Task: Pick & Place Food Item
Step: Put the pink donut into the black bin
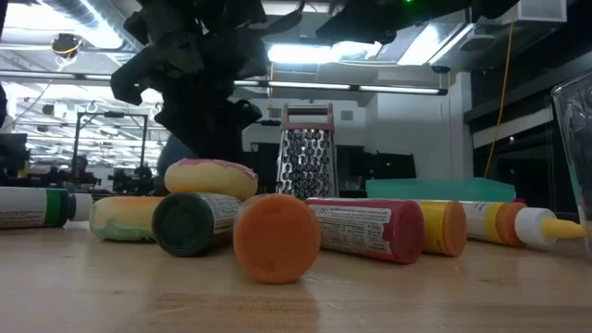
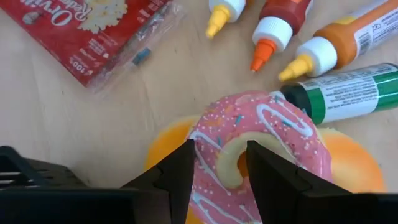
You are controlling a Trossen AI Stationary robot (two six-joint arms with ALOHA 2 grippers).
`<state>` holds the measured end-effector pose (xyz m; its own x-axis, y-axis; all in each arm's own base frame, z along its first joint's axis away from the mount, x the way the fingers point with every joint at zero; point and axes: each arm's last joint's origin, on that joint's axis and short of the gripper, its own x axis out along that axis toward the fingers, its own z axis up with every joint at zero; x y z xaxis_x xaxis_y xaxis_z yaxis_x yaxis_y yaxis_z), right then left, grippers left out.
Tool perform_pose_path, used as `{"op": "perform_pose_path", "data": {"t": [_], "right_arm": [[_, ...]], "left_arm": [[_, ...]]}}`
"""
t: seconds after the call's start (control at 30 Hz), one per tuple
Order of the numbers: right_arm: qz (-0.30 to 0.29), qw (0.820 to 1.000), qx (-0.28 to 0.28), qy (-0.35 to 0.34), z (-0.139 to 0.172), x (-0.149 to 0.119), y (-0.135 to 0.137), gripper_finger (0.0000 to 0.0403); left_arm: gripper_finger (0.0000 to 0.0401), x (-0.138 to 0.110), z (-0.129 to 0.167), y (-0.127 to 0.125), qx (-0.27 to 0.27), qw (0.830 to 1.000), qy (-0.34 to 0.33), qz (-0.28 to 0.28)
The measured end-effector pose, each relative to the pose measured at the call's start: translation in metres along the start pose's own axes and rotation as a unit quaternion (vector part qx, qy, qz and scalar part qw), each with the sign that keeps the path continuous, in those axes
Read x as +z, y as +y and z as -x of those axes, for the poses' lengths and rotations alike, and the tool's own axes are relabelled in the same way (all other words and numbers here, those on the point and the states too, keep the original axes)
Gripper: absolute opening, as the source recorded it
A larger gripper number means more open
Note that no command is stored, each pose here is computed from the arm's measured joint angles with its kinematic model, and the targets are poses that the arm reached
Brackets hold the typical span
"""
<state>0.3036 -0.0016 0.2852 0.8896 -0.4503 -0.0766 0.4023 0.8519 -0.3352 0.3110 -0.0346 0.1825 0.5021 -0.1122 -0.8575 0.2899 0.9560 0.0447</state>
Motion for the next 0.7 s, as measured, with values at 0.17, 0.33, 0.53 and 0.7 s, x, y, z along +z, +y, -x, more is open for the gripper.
{"op": "perform_pose_path", "data": {"t": [0.17, 0.33, 0.53, 0.7], "right_arm": [[0.0, 1.0, 0.0, 0.0, 0.0, 0.0001, 0.0, 0.0177], [0.0, 1.0, 0.002, -0.001, 0.0, 0.0001, 0.0001, 0.0177], [0.001, 1.0, 0.002, -0.001, 0.0, 0.0001, 0.0001, 0.0177], [0.001, 1.0, 0.002, -0.001, 0.0, 0.0001, 0.0001, 0.0178]], "left_arm": [[0.0141, -0.0002, 0.0007, 0.0013, 0.023, 1.0, 0.003, -0.002], [0.0141, 0.0017, 0.0036, 0.0023, 0.036, 0.999, 0.009, -0.006], [0.0142, 0.0028, 0.0051, 0.0005, 0.004, 1.0, 0.006, -0.012], [0.0142, 0.0023, 0.0052, -0.0007, -0.013, 1.0, 0.007, -0.01]]}}
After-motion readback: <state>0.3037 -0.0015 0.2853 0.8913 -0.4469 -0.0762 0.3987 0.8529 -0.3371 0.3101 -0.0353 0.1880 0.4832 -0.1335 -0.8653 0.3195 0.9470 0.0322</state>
